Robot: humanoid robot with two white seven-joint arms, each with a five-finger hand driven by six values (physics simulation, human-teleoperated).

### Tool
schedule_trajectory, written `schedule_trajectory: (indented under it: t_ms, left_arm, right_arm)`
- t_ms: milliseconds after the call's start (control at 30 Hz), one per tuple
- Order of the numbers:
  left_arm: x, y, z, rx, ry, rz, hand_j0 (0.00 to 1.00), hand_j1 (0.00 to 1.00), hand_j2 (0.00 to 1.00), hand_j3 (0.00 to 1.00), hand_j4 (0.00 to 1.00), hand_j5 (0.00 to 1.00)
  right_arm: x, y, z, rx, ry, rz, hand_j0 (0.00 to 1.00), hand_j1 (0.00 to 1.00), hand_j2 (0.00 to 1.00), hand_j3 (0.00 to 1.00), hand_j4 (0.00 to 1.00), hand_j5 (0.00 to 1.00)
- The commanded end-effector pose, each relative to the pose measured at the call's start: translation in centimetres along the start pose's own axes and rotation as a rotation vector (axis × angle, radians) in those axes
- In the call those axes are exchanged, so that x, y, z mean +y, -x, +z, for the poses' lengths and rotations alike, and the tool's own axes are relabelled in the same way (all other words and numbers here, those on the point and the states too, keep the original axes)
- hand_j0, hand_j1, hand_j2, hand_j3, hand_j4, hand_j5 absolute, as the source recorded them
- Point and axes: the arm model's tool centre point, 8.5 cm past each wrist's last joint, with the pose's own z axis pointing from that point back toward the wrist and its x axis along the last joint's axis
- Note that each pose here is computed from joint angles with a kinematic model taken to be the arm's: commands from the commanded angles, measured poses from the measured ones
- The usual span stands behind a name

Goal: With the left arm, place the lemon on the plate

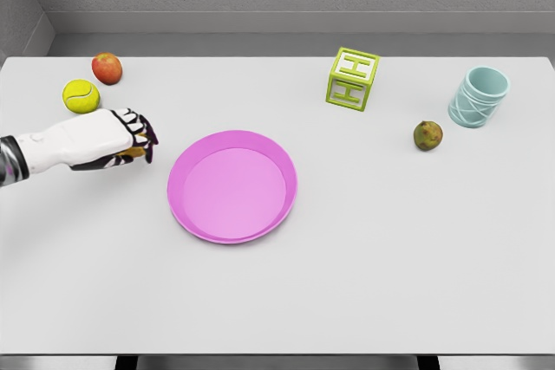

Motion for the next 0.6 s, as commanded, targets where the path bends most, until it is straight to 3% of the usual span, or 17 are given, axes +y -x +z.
schedule_trajectory:
  t_ms: [0,267,333,567]
  left_arm:
    - [0.9,-1.0,-0.3,-0.030,-0.020,-0.019,0.47,0.47,0.47,0.47,0.47,0.47]
    - [2.0,-2.9,-1.0,-0.086,-0.045,-0.052,0.47,0.47,0.47,0.47,0.47,0.47]
    - [1.8,-3.4,-1.3,-0.100,-0.018,-0.055,0.47,0.47,0.47,0.47,0.47,0.47]
    - [2.3,-4.5,-1.5,-0.129,-0.030,-0.072,0.47,0.47,0.47,0.47,0.47,0.47]
  right_arm:
    - [0.0,0.0,0.0,0.000,0.000,0.001,1.00,1.00,1.00,1.00,1.00,1.00]
    - [0.0,0.0,0.0,0.000,0.000,-0.001,1.00,1.00,1.00,1.00,1.00,1.00]
    - [0.0,0.0,0.0,0.000,0.000,0.001,1.00,1.00,1.00,1.00,1.00,1.00]
    - [0.0,0.0,0.0,0.000,0.000,-0.001,1.00,1.00,1.00,1.00,1.00,1.00]
